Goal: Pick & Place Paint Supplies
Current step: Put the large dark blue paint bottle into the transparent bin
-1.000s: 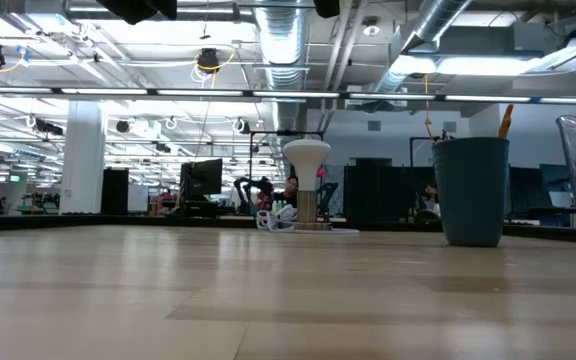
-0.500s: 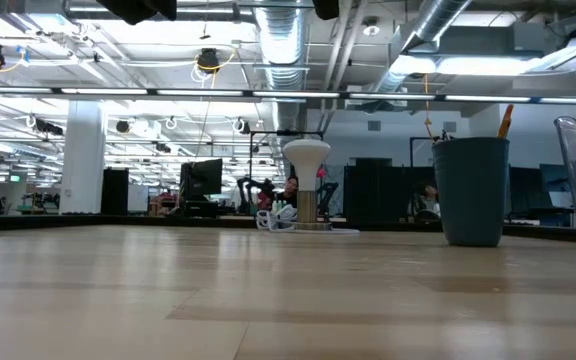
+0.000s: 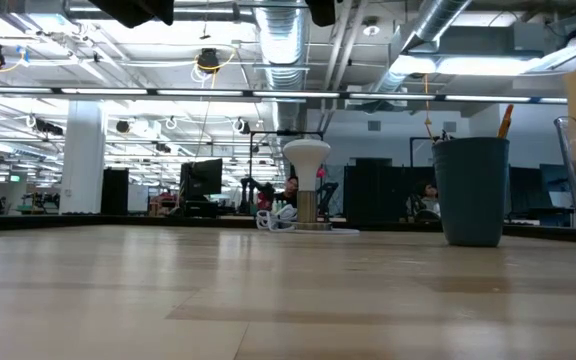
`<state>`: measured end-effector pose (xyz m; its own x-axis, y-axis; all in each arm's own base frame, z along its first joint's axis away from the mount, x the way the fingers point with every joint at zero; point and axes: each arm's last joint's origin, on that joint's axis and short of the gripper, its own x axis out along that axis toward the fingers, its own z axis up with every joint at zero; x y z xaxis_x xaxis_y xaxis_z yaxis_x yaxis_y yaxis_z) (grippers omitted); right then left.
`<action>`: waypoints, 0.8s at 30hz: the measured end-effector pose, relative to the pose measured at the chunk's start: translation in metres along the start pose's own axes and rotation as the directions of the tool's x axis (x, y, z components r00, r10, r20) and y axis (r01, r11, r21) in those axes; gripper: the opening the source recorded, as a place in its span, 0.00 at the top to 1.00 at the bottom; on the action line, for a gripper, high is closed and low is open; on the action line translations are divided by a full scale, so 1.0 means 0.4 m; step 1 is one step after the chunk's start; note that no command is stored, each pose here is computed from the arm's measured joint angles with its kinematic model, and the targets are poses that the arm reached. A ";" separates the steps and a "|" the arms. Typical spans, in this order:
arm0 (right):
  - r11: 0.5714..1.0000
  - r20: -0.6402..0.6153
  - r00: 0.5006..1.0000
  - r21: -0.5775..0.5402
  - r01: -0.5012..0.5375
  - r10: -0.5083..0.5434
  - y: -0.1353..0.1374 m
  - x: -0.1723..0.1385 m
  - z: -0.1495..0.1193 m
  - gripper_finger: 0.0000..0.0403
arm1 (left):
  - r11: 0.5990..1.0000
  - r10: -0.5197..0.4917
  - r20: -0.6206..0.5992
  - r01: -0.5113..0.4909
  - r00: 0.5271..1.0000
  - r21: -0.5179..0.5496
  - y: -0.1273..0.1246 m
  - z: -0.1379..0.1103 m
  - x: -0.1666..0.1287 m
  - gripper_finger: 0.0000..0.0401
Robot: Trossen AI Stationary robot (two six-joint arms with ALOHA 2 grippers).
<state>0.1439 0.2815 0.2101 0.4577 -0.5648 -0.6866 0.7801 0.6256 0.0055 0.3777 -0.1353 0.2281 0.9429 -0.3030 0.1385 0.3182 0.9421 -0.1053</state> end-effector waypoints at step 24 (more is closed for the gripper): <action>0.998 -0.063 0.997 0.038 0.056 -0.054 0.024 0.007 -0.005 0.42 | 1.000 -0.002 0.000 0.002 1.000 0.000 -0.001 0.000 0.000 0.31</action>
<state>0.1519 0.2870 0.2069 0.3876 -0.5629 -0.7300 0.8202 0.5720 -0.0055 0.3776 -0.1357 0.2281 0.9422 -0.3052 0.1385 0.3204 0.9414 -0.1052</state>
